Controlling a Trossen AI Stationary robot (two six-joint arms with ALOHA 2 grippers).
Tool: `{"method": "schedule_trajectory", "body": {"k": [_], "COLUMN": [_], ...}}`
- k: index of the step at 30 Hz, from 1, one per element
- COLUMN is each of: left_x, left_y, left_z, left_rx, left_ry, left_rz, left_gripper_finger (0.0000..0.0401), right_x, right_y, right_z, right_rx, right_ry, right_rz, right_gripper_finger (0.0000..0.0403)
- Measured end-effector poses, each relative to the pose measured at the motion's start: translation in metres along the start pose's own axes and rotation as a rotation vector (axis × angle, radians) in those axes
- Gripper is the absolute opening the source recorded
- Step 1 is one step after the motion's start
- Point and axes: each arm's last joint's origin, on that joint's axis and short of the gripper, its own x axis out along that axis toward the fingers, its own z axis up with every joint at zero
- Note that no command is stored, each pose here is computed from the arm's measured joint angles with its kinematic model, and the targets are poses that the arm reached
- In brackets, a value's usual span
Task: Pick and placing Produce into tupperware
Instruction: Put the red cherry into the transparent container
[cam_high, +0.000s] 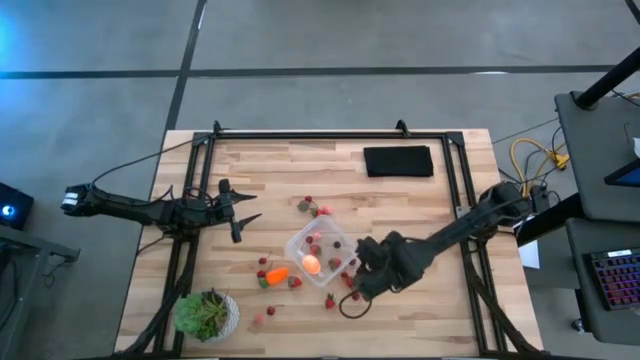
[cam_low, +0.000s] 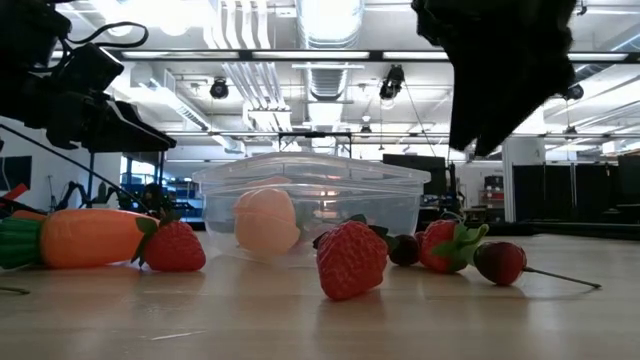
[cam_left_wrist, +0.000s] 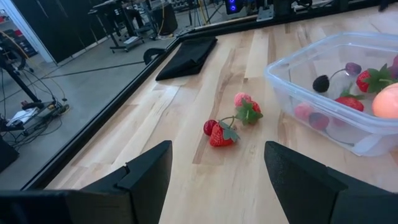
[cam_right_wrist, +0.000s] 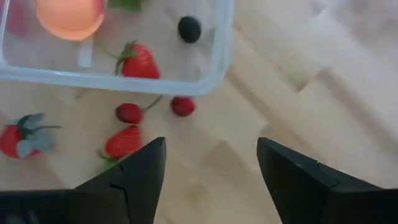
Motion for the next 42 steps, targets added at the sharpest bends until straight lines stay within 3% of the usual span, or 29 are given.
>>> {"method": "schedule_trajectory", "body": {"k": [3,7,11,14,21,28,34,42], "left_x": [0.000,0.000,0.000,0.000,0.000,0.000,0.000,0.000], "left_y": [0.000,0.000,0.000,0.000,0.000,0.000,0.000,0.000], "left_z": [0.000,0.000,0.000,0.000,0.000,0.000,0.000,0.000], "left_rx": [0.000,0.000,0.000,0.000,0.000,0.000,0.001,0.001], "left_ry": [0.001,-0.001,0.000,0.000,0.001,0.001,0.002,0.002], "left_rz": [0.000,0.000,0.000,0.001,0.000,0.000,0.000,0.000], "left_gripper_finger": [0.0242,0.0242,0.0242,0.0242,0.0242,0.0242,0.0242,0.0242], "right_x": [0.005,0.010,0.021,0.033,0.054,0.066,0.074,0.077], "right_y": [0.005,0.009,0.001,-0.005,-0.007,-0.014,-0.021,-0.019], "right_z": [-0.011,-0.020,-0.028,-0.032,-0.032,-0.037,-0.038,-0.034], "right_rx": [0.032,-0.046,-0.125,-0.111,-0.034,-0.126,-0.132,-0.166], "right_ry": [-0.021,-0.099,-0.100,-0.095,-0.126,-0.158,-0.188,-0.239], "right_rz": [0.051,0.079,0.043,0.029,0.127,0.132,0.097,0.151], "right_gripper_finger": [0.0254,0.0265,0.0273,0.0276,0.0271,0.0272,0.0271,0.0268]}}
